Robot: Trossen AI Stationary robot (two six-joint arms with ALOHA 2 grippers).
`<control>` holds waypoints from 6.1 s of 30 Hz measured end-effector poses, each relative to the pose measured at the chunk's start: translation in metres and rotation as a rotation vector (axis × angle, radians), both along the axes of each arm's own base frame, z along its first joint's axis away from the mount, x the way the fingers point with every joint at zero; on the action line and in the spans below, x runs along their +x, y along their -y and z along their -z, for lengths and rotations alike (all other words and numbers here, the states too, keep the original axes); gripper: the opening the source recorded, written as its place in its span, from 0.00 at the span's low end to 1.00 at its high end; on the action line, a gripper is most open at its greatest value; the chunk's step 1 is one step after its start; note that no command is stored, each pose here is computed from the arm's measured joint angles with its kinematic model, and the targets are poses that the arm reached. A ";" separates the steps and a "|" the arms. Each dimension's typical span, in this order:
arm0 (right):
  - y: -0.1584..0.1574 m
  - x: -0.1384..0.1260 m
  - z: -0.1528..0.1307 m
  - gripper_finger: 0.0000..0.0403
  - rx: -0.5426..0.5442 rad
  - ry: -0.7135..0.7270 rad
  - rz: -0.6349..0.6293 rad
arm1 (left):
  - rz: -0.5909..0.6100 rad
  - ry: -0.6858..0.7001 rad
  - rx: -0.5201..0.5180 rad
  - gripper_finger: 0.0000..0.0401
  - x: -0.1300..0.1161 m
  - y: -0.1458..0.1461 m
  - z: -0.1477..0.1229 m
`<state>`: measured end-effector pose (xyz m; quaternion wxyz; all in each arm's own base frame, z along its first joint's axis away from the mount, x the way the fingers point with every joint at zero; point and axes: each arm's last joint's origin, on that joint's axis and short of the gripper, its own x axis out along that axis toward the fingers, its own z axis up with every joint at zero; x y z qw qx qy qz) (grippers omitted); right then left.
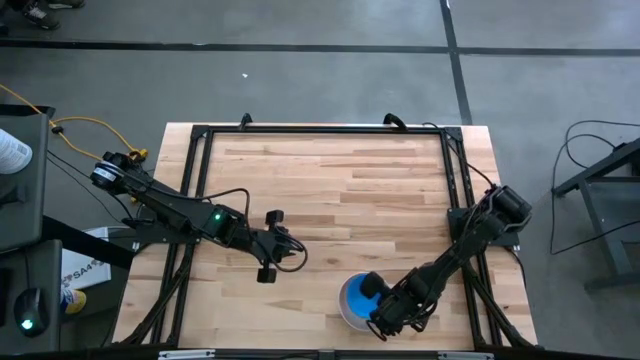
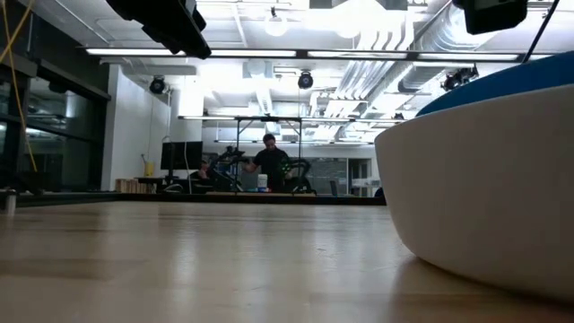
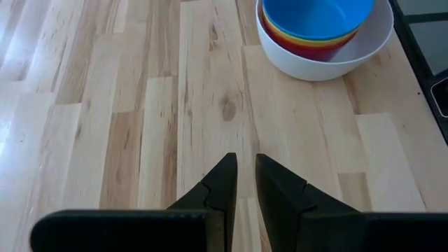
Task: Nest bowls inside each other
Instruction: Stack the blue bowl on the yellow bowl, then return to Home Position
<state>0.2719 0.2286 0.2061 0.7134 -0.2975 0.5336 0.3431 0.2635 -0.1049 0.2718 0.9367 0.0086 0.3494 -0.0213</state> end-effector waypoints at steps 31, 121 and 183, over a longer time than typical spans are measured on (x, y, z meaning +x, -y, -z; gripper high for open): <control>-0.008 0.005 0.002 0.17 0.028 0.073 0.019 | 0.000 -0.003 0.001 0.13 0.000 0.000 0.000; 0.202 -0.218 -0.044 0.18 0.918 0.881 0.762 | -0.083 0.175 0.133 0.13 -0.011 0.002 0.009; 0.167 -0.196 0.037 0.18 1.178 0.711 0.272 | -0.122 0.369 0.013 0.13 -0.002 0.007 -0.009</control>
